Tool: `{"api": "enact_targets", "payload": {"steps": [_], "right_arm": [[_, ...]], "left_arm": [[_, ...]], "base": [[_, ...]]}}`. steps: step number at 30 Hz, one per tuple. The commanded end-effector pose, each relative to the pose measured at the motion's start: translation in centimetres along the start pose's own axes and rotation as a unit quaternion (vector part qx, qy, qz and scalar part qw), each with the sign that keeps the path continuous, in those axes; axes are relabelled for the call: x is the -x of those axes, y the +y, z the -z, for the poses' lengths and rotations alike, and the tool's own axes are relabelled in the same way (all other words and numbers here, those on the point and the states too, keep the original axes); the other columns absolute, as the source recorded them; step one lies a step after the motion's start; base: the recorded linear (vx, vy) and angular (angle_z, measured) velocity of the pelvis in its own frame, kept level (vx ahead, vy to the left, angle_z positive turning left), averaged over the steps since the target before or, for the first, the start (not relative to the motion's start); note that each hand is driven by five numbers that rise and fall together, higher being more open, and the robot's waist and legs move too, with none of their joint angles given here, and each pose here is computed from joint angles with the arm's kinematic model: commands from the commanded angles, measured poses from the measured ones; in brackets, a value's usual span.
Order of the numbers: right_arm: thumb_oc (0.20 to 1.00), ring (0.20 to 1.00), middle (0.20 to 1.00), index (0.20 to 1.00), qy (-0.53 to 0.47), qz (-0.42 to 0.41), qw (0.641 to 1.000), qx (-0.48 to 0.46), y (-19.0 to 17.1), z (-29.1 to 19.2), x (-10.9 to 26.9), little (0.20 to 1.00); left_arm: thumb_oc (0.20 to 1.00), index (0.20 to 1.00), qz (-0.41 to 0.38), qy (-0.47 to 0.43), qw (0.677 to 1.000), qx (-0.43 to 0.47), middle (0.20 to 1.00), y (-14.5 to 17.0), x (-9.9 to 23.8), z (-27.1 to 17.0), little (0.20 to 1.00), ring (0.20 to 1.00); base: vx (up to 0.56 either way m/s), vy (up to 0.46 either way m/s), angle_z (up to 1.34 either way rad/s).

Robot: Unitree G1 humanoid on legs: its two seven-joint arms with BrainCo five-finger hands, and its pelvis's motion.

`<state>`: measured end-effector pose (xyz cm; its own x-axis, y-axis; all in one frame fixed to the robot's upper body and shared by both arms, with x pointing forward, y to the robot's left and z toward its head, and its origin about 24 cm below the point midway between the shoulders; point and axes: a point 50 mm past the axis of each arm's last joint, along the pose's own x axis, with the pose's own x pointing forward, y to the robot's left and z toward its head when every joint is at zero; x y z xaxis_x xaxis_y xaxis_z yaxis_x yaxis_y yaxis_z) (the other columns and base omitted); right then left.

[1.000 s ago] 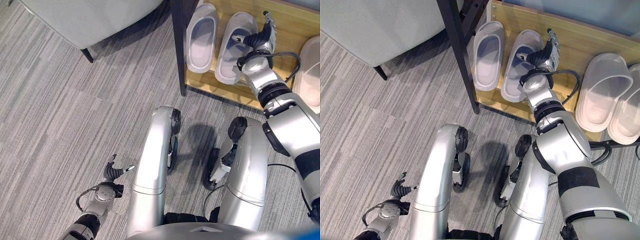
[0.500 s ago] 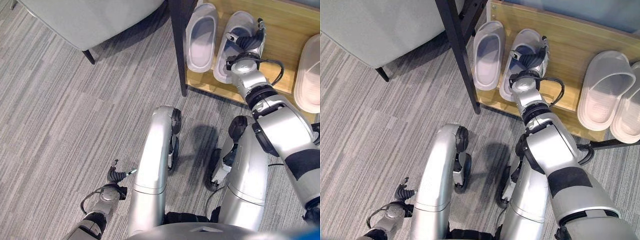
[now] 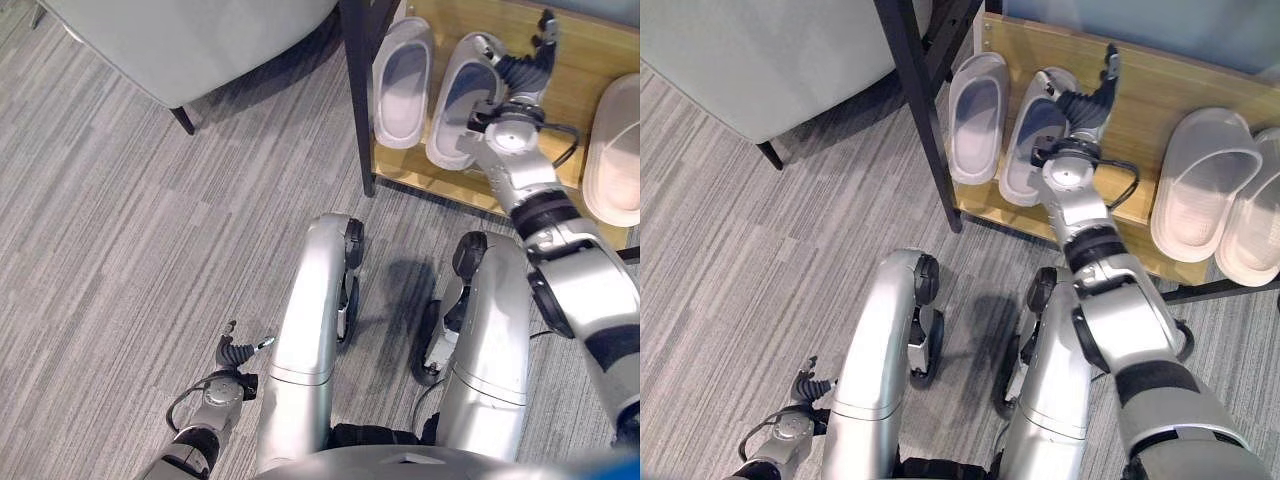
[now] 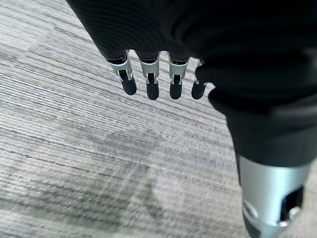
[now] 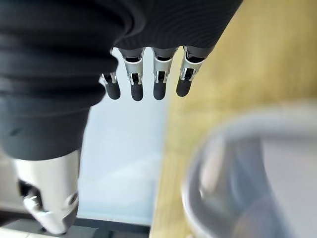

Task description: Arrange the slippers neatly on the shoe rack.

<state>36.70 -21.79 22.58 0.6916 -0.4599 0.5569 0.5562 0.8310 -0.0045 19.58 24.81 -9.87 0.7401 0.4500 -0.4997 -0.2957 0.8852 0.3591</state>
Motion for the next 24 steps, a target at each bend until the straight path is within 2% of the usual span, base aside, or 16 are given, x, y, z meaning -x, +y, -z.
{"api": "enact_targets", "payload": {"steps": [1, 4, 5, 6, 9, 10, 13, 14, 17, 20, 21, 22, 24], "right_arm": [[1.000, 1.000, 1.000, 1.000, -0.122, 0.049, 0.988, 0.079, -1.6, -1.7, -0.1, 1.000], [1.000, 1.000, 1.000, 1.000, -0.155, 0.035, 0.979, 0.130, -3.8, -0.4, 3.6, 1.000], [1.000, 1.000, 1.000, 1.000, -0.156, -0.030, 0.960, 0.231, -4.8, 1.8, 6.7, 1.000], [1.000, 1.000, 1.000, 1.000, -0.147, -0.061, 0.944, 0.288, -6.0, 3.3, 8.4, 1.000], [1.000, 1.000, 1.000, 1.000, -0.101, -0.091, 0.937, 0.321, -6.9, 5.5, 10.4, 1.000], [1.000, 1.000, 1.000, 1.000, -0.018, -0.141, 0.931, 0.337, -8.0, 8.4, 13.3, 1.000], [1.000, 1.000, 1.000, 1.000, 0.127, -0.182, 0.925, 0.308, -8.8, 12.1, 18.4, 1.000], [1.000, 1.000, 1.000, 1.000, 0.202, -0.219, 0.895, 0.332, -9.8, 14.5, 21.7, 1.000], [1.000, 1.000, 1.000, 1.000, 0.330, -0.227, 0.853, 0.335, -11.3, 17.3, 26.7, 1.000], [1.000, 1.000, 1.000, 1.000, 0.557, -0.232, 0.716, 0.352, -15.7, 19.6, 36.8, 1.000], [1.000, 1.000, 1.000, 1.000, 0.581, -0.230, 0.696, 0.354, -16.4, 19.5, 37.8, 1.000], [1.000, 1.000, 1.000, 1.000, 0.628, -0.226, 0.647, 0.368, -18.4, 19.3, 39.8, 1.000], [1.000, 1.000, 1.000, 1.000, 0.637, -0.232, 0.632, 0.374, -19.2, 19.0, 40.5, 1.000]], "left_arm": [[1.000, 1.000, 0.010, -0.028, 0.998, -0.063, 1.000, 0.2, 1.1, 1.1, 1.000, 1.000], [1.000, 1.000, 0.023, -0.021, 0.997, -0.070, 1.000, -0.6, 1.2, 1.5, 1.000, 1.000], [1.000, 1.000, 0.035, 0.003, 0.997, -0.067, 1.000, -1.1, 1.7, 2.6, 1.000, 1.000], [1.000, 1.000, 0.038, 0.015, 0.996, -0.079, 1.000, -1.1, 1.9, 3.3, 1.000, 1.000], [1.000, 1.000, 0.040, 0.033, 0.995, -0.084, 1.000, -1.1, 2.1, 4.0, 1.000, 1.000], [1.000, 1.000, 0.039, 0.069, 0.994, -0.077, 1.000, -0.7, 2.2, 5.1, 1.000, 1.000], [1.000, 1.000, 0.043, 0.108, 0.990, -0.076, 1.000, -0.4, 3.0, 6.8, 1.000, 1.000], [1.000, 1.000, 0.049, 0.136, 0.986, -0.080, 1.000, -0.3, 3.6, 8.0, 1.000, 1.000], [1.000, 1.000, 0.062, 0.165, 0.979, -0.099, 1.000, -0.2, 4.6, 9.5, 1.000, 1.000], [1.000, 1.000, 0.104, 0.206, 0.964, -0.134, 1.000, -0.7, 6.2, 11.5, 1.000, 1.000], [1.000, 1.000, 0.108, 0.207, 0.963, -0.134, 1.000, -0.8, 6.2, 11.5, 1.000, 1.000], [1.000, 1.000, 0.126, 0.212, 0.958, -0.148, 1.000, -1.5, 6.8, 11.9, 1.000, 1.000], [1.000, 1.000, 0.133, 0.216, 0.955, -0.154, 1.000, -1.8, 7.1, 12.2, 1.000, 1.000]], "base": [[-0.05, 0.001, 0.14], [-0.09, 0.035, -0.15], [-0.10, 0.053, -0.13], [-0.08, 0.037, 0.02], [-0.07, 0.028, -0.14], [-0.08, 0.014, -0.22], [-0.01, 0.015, 0.11], [0.16, -0.025, -0.08], [0.18, -0.015, -0.02], [0.28, -0.052, -0.02], [0.30, -0.063, -0.11], [0.22, -0.062, -0.06], [0.17, -0.076, -0.15]]}}
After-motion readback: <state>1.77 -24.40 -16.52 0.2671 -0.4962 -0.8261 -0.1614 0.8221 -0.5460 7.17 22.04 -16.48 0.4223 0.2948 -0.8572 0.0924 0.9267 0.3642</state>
